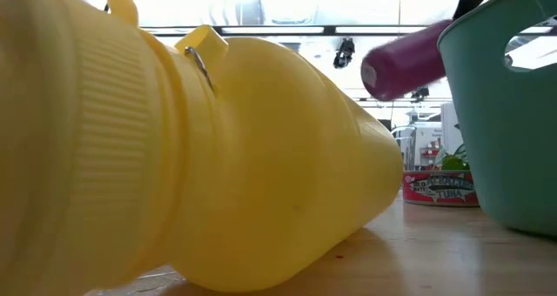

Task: Pick & Place Food Item
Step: Put the purple water bottle into the transparent bin

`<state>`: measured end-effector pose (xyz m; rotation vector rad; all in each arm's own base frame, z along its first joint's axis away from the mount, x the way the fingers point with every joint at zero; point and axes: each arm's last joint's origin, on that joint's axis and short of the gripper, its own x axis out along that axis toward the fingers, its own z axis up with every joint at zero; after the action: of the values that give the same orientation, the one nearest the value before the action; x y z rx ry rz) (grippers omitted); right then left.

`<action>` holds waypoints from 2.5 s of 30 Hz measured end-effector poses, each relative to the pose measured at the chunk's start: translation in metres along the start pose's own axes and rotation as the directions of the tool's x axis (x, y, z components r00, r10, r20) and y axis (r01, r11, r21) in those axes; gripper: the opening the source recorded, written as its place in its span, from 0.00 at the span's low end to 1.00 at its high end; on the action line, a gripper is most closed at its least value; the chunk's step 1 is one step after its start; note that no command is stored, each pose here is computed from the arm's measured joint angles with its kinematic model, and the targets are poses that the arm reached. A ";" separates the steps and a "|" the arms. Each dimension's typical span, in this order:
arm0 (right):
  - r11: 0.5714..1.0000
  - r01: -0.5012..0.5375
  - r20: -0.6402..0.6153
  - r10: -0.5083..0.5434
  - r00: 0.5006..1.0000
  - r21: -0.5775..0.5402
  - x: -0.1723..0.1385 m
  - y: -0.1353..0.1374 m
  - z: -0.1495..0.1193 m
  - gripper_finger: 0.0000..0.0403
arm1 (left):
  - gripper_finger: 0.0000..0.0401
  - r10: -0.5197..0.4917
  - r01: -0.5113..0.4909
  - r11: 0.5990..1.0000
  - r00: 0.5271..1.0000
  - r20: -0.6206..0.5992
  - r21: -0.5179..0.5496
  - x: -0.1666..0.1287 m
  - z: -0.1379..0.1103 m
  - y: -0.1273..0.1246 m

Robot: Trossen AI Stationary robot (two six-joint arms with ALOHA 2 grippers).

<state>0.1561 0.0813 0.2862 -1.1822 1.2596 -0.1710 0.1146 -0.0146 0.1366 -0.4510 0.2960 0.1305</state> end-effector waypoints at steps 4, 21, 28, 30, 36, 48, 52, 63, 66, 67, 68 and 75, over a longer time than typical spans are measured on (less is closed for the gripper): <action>0.994 -0.098 -0.061 0.101 0.993 0.040 0.007 0.002 0.006 0.50 | 0.96 0.000 0.000 1.000 1.000 0.000 0.000 0.000 0.000 0.000; 0.919 -0.306 -0.221 0.361 0.906 0.248 0.047 -0.044 0.041 0.50 | 0.96 0.000 0.000 1.000 1.000 0.000 0.000 0.000 0.000 0.000; 0.879 -0.381 -0.222 0.448 0.866 0.287 0.054 -0.046 0.040 0.50 | 0.96 0.000 0.000 1.000 1.000 0.000 0.000 0.000 0.000 0.000; 0.874 -0.383 -0.224 0.454 0.862 0.298 0.055 -0.045 0.040 0.50 | 0.96 0.000 0.000 1.000 1.000 0.000 0.000 0.000 0.000 0.000; 0.867 -0.379 -0.197 0.454 0.869 0.324 0.049 -0.046 0.033 0.50 | 0.96 0.000 0.000 1.000 1.000 0.000 0.000 0.000 0.000 0.000; 0.782 -0.409 -0.086 0.502 0.861 0.471 0.028 -0.036 0.001 0.50 | 0.96 0.000 0.000 1.000 1.000 0.000 0.000 0.000 0.000 0.000; 0.722 -0.452 -0.077 0.569 0.819 0.524 0.029 -0.025 -0.007 0.50 | 0.96 0.000 0.000 1.000 1.000 0.000 0.000 0.000 0.000 0.000; 0.637 -0.542 -0.111 0.697 0.708 0.548 0.038 0.001 -0.015 0.50 | 0.96 0.000 0.000 1.000 1.000 0.000 0.000 0.000 0.000 0.000; 0.631 -0.548 -0.120 0.709 0.695 0.549 0.039 0.005 -0.016 0.50 | 0.96 0.000 0.000 1.000 1.000 0.000 0.000 0.000 0.000 0.000; 0.631 -0.548 -0.121 0.709 0.695 0.549 0.040 0.005 -0.016 0.50 | 0.96 0.000 0.000 1.000 1.000 0.000 0.000 0.000 0.000 0.000; 0.631 -0.547 -0.120 0.708 0.696 0.550 0.040 0.005 -0.016 0.50 | 0.96 0.000 0.000 1.000 1.000 0.000 0.000 0.000 0.000 0.000; 0.627 -0.418 -0.081 0.610 0.788 0.658 0.032 -0.008 -0.022 0.50 | 0.96 0.000 0.000 1.000 1.000 0.000 0.000 0.000 0.000 0.000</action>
<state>0.1540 0.0431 0.2751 -0.1871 1.6057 -0.3043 0.1146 -0.0146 0.1365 -0.4508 0.2962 0.1306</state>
